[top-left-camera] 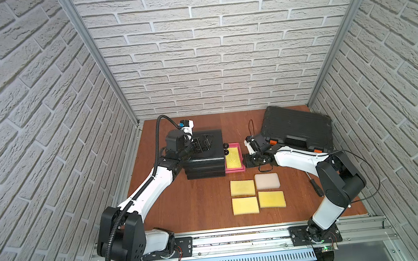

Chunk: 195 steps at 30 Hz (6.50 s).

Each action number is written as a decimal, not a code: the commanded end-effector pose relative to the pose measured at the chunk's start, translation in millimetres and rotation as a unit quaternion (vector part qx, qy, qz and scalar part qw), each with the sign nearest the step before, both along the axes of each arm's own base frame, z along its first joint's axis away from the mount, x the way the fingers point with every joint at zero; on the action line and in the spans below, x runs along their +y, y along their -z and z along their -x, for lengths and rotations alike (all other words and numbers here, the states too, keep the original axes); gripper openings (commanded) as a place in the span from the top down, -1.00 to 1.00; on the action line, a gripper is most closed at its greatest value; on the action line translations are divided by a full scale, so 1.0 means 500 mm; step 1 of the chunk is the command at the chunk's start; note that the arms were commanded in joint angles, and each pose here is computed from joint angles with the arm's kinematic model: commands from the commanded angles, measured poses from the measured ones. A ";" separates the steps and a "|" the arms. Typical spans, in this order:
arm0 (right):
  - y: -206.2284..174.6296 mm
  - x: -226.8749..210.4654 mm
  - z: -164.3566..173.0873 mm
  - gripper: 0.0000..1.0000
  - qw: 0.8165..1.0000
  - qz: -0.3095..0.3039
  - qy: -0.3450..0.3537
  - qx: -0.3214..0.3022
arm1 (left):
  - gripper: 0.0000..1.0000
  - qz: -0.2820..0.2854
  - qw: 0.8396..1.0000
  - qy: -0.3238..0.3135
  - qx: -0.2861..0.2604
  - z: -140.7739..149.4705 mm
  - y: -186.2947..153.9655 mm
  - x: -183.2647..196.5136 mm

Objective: Take the sponge out of the drawer
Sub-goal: Open the drawer in the storage box, then pick up the sponge from the drawer.

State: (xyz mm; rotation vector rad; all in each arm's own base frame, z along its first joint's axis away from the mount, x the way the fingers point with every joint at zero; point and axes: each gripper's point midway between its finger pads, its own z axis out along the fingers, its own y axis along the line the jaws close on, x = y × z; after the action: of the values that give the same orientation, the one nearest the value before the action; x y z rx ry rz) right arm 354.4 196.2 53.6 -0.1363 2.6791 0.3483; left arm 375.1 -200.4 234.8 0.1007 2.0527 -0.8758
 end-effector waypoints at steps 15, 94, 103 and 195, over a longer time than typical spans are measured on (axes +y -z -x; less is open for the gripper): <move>0.003 -0.048 -0.001 0.72 0.995 0.098 0.032 -0.007 | -0.97 -0.014 0.998 -0.003 0.056 0.028 0.071 0.014; 0.034 0.096 -0.048 0.15 0.982 0.135 0.015 -0.133 | -0.97 -0.007 0.999 -0.015 0.047 0.060 0.055 0.039; 0.044 0.073 -0.046 0.67 0.979 0.161 0.032 -0.123 | -0.97 -0.007 0.999 -0.014 0.048 0.058 0.056 0.037; -0.403 0.118 0.192 0.57 0.886 -0.019 -0.337 -0.318 | 1.00 0.189 0.945 0.232 0.135 0.208 -0.089 -0.169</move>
State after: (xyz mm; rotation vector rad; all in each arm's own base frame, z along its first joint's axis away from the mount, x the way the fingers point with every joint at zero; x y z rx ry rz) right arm 244.2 251.1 229.2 -1.0786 1.9588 0.4809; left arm 276.3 -280.1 262.4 0.2005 2.1681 -1.6229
